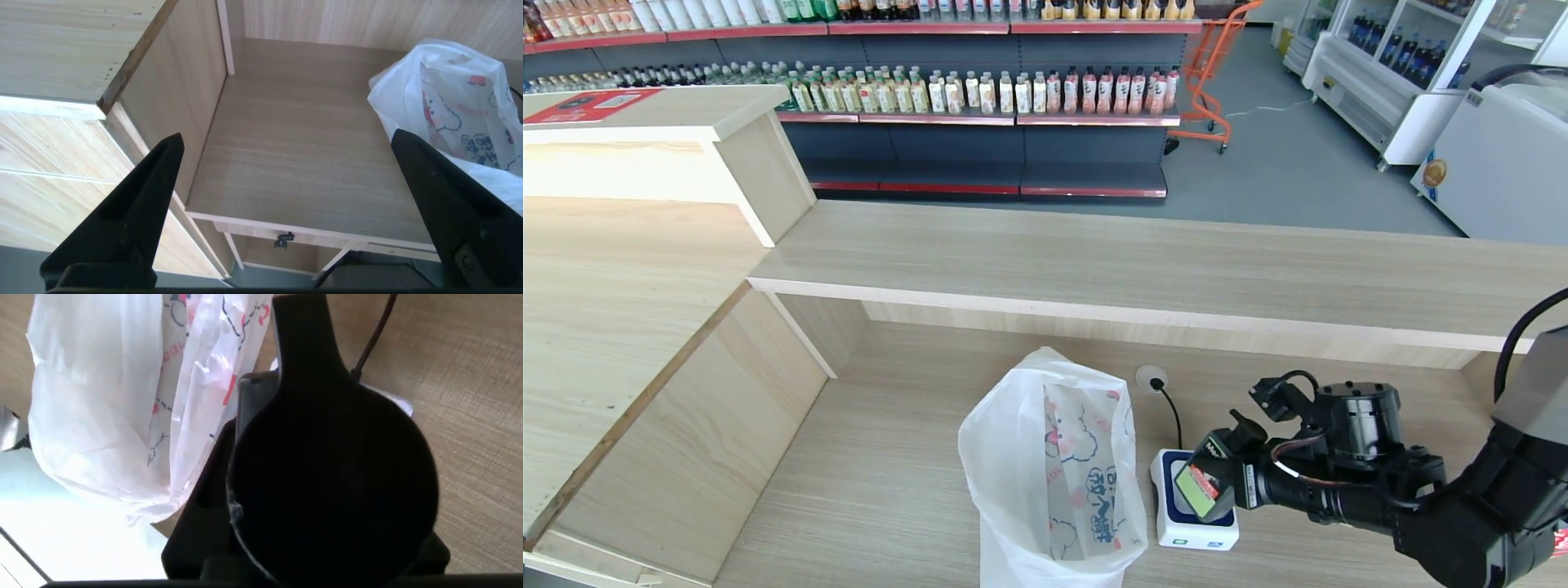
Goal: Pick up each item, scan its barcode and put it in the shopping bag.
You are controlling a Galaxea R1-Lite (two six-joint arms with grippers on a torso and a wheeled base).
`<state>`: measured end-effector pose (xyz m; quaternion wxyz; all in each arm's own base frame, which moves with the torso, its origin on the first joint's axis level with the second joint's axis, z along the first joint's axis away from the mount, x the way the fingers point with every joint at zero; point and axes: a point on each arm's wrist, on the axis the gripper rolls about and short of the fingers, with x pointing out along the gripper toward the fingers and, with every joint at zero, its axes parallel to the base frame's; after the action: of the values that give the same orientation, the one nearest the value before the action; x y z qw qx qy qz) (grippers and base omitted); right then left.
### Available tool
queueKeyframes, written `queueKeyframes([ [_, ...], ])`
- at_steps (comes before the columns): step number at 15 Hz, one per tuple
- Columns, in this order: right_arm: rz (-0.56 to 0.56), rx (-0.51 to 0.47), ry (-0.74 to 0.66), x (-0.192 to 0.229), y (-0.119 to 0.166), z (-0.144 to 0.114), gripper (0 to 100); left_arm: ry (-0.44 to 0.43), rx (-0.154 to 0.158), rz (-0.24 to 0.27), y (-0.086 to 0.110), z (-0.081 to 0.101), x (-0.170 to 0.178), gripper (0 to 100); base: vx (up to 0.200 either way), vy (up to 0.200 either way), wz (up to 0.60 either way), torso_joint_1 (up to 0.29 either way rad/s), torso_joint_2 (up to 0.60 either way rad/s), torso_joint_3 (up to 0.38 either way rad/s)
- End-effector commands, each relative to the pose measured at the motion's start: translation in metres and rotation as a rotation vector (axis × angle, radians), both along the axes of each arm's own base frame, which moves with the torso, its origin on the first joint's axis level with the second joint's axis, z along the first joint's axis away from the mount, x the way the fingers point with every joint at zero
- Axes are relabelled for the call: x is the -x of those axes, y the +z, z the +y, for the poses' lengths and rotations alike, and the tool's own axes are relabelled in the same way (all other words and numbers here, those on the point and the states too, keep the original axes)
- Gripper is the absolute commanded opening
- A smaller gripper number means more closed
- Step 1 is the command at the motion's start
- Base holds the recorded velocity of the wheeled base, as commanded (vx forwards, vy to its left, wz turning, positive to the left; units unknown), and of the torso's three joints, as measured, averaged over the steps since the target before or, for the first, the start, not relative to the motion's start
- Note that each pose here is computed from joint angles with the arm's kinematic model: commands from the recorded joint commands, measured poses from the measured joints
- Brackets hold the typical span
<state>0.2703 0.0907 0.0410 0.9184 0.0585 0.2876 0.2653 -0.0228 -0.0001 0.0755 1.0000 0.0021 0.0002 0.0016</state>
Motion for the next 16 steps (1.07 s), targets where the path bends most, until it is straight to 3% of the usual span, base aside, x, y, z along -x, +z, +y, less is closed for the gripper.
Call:
queueKeyframes([
  [1,-0.127,-0.055,-0.006,0.003,0.019,-0.003,0,0.001,0.0,0.0,0.0,0.0,0.0,100,0.0,0.0,0.0,0.0,0.0,0.0],
  [4,-0.318,-0.093,-0.049,0.015,0.046,-0.019,0,0.001,0.0,0.0,0.0,0.0,0.0,100,0.0,0.0,0.0,0.0,0.0,0.0],
  [6,-0.355,-0.083,-0.039,0.035,0.056,-0.025,0,0.001,0.0,0.0,0.0,0.0,0.0,100,0.0,0.0,0.0,0.0,0.0,0.0],
  [16,-0.306,-0.07,-0.028,0.058,0.05,-0.027,0,0.0,0.001,0.0,0.0,0.0,0.0,100,0.0,0.0,0.0,0.0,0.0,0.0],
])
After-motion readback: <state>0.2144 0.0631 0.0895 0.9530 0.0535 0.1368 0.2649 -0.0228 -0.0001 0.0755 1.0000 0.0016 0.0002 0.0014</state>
